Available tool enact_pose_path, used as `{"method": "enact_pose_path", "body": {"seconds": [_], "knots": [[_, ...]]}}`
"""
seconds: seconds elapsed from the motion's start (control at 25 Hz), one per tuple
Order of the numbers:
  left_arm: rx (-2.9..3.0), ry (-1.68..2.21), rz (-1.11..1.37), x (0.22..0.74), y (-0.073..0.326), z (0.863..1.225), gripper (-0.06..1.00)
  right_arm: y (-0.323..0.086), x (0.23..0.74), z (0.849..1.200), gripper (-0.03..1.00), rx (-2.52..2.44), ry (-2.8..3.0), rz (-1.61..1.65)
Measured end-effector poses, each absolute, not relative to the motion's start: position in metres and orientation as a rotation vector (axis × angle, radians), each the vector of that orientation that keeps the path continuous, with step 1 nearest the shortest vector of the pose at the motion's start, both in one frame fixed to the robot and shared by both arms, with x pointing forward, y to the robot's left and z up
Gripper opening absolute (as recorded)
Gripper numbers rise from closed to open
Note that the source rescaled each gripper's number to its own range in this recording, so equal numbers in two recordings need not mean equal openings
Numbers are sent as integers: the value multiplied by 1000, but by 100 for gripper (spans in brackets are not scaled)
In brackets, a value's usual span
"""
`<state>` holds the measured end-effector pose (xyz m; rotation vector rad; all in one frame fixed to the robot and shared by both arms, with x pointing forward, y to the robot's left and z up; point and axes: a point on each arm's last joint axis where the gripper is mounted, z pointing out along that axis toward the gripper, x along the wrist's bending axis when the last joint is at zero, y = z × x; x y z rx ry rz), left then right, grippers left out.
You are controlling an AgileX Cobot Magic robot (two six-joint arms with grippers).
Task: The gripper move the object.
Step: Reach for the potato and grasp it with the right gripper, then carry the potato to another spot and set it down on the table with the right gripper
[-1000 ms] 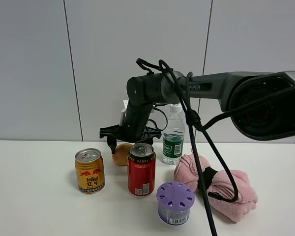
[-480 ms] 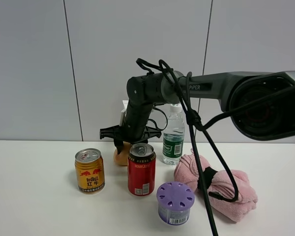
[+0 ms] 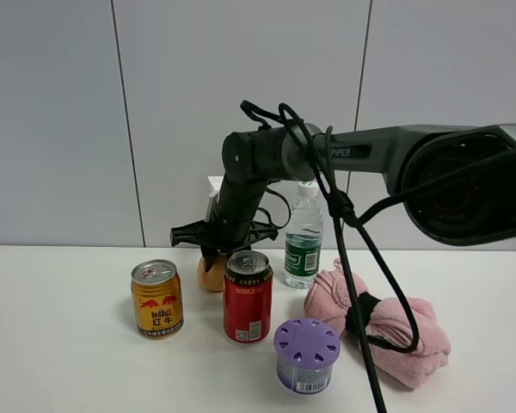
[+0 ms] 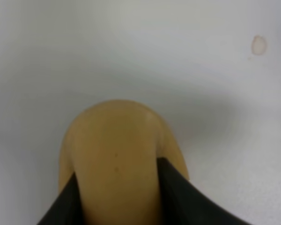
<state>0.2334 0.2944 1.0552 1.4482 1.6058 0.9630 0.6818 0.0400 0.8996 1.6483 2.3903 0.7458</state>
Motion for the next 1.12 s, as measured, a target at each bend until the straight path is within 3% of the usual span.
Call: {"method": "enact_pose_path", "body": {"seconds": [0.2,0.64,1.12], "knots": [[1448,1606,963,233,294,1055,100,41,679,908,0,1562,2460,744],[1448,1606,963,233,294,1055,100,36,671,961,0,1385,2510,775],[1448,1606,963,233,294,1055,100,3,621,1123,0,1141,2490,969]]}}
